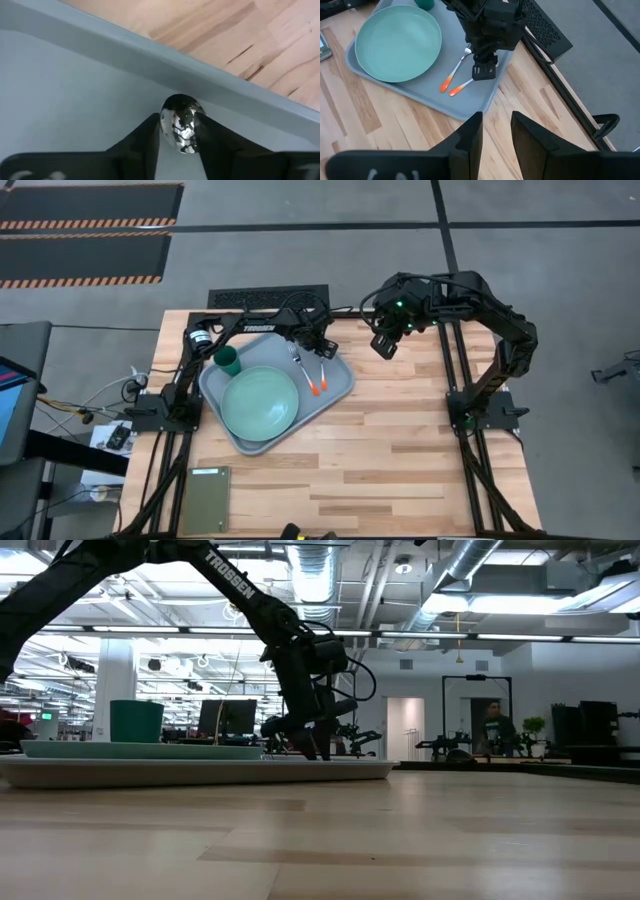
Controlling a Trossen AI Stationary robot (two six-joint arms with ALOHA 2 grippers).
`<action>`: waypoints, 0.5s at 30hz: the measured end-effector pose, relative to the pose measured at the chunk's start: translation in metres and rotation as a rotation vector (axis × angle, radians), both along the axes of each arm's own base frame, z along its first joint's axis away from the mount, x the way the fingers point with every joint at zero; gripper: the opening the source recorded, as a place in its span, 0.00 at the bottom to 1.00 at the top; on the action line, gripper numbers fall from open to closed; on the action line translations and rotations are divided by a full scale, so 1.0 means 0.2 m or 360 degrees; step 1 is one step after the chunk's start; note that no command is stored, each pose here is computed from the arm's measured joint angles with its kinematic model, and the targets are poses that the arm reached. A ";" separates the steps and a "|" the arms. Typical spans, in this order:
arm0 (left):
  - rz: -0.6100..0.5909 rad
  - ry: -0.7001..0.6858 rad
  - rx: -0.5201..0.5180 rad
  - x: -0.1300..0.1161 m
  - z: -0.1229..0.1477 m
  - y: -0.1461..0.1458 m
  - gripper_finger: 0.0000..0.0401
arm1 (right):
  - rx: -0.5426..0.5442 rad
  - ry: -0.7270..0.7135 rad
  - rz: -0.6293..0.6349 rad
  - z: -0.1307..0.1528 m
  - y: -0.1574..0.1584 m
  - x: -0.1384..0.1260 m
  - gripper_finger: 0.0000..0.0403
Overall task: Pick and place plate/cup/fork/spoon on tray
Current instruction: Adjust the spoon on the gray tray to the right of the fork
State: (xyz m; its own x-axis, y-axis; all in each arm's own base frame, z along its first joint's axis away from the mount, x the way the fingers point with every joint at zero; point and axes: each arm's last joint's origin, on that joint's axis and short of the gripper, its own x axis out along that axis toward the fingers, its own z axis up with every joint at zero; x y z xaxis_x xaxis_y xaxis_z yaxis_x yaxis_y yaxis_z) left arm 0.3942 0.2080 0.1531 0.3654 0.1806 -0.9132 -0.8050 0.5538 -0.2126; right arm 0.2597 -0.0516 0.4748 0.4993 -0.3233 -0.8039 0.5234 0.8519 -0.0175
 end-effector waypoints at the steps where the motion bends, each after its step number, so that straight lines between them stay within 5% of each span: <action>1: 0.0002 0.0002 0.0003 0.00 0.00 0.00 0.25 | 0.0000 -0.0001 0.0000 0.00 0.00 0.00 0.31; 15: 0.0033 -0.0006 0.0020 0.00 0.00 0.00 0.03 | -0.0018 0.0011 0.0029 0.00 0.00 0.00 0.31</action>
State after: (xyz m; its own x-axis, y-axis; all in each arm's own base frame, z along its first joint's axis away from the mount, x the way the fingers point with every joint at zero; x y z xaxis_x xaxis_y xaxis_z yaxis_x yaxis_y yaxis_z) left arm 0.3946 0.2088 0.1538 0.3650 0.1996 -0.9094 -0.8155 0.5398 -0.2088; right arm 0.2597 -0.0515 0.4748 0.4995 -0.3233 -0.8037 0.5074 0.8611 -0.0310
